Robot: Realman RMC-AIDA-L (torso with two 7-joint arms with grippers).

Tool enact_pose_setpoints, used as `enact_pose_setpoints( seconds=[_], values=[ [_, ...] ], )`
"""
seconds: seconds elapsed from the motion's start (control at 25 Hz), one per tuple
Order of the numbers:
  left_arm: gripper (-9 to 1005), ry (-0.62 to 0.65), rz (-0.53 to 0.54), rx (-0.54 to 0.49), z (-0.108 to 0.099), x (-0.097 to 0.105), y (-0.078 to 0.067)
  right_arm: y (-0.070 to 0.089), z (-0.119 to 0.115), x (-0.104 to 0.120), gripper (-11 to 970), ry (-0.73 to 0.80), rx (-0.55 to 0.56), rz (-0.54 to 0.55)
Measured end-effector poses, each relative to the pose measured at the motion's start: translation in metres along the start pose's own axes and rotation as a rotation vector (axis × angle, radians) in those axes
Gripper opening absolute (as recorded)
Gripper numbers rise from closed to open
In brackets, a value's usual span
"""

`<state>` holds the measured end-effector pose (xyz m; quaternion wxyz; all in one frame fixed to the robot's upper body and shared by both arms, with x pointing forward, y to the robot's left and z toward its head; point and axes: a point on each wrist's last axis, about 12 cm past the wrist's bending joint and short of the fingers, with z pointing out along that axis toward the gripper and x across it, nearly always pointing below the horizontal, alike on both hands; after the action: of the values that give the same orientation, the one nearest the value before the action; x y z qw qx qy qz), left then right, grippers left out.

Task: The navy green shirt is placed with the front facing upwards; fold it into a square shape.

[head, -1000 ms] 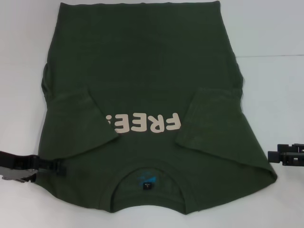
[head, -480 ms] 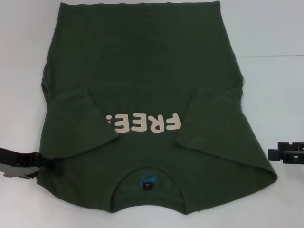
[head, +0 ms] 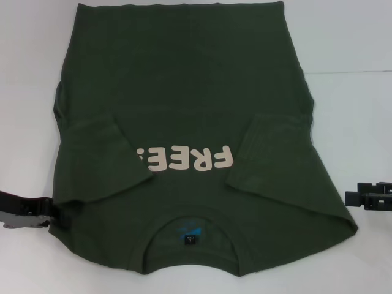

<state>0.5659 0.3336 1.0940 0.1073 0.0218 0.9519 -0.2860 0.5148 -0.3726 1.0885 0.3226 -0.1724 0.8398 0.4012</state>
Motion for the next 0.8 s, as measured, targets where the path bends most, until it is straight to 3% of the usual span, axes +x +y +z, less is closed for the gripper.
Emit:
enact_pose_setpoints(
  seconds=[0.24, 0.44, 0.68, 0.8],
  values=[
    [155, 0.000, 0.002, 0.002, 0.000, 0.000, 0.000, 0.000, -0.003, -0.002, 810, 0.010, -0.001, 0.052],
    [29, 0.006, 0.017, 0.008, 0.000, 0.000, -0.001, -0.001, -0.022, -0.016, 806, 0.056, 0.020, 0.214],
    [30, 0.008, 0.026, 0.012, 0.000, 0.001, -0.001, -0.007, -0.036, -0.036, 802, 0.172, 0.137, 0.495],
    [29, 0.009, 0.032, 0.014, 0.000, 0.001, -0.002, -0.005, -0.037, -0.047, 800, 0.192, 0.148, 0.560]
  ],
)
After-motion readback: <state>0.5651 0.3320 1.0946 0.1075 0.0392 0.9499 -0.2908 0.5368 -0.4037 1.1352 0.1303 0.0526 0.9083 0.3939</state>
